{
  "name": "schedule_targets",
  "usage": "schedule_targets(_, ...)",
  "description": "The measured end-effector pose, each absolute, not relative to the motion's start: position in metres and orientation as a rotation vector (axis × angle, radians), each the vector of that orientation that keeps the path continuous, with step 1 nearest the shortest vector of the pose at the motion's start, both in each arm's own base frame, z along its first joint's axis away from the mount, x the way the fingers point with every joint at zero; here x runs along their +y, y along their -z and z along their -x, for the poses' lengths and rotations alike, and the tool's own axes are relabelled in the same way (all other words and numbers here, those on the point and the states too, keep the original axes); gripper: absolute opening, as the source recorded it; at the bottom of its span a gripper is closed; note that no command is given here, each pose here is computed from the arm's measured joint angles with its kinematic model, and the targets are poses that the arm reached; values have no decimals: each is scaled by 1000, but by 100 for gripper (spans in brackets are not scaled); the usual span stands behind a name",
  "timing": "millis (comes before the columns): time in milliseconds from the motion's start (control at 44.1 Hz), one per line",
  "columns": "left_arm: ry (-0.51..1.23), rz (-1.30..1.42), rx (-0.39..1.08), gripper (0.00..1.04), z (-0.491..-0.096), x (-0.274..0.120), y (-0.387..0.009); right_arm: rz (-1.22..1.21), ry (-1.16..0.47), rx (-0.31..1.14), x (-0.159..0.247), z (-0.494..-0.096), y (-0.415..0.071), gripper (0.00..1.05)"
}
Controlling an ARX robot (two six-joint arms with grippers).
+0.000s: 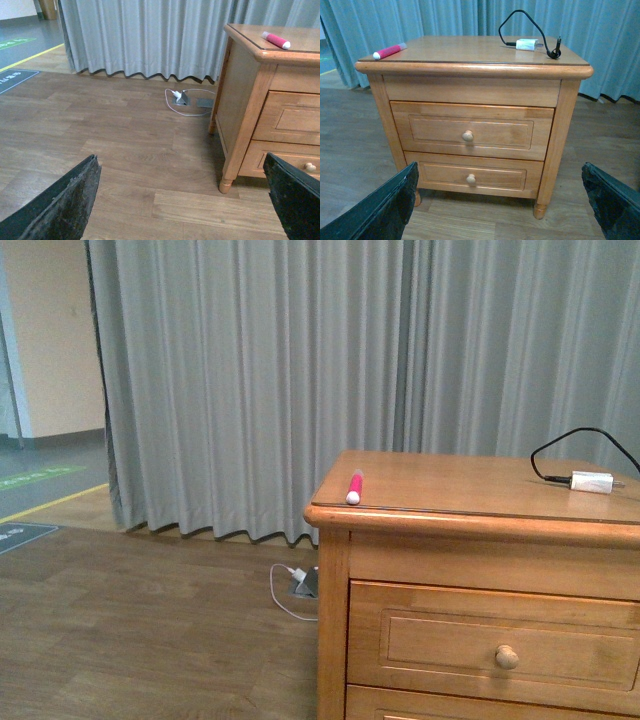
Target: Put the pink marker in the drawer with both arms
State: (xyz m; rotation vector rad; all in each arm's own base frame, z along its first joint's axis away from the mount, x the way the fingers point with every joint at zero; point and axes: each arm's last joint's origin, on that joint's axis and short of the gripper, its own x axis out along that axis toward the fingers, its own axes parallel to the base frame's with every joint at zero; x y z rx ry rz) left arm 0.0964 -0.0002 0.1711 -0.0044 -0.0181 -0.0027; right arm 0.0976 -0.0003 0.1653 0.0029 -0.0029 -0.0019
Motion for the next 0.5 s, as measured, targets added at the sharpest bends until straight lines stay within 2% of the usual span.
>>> schedule_targets(499,3,4,-18,99,-96,0,-171,-3,2,-3,0,-98,-165,96)
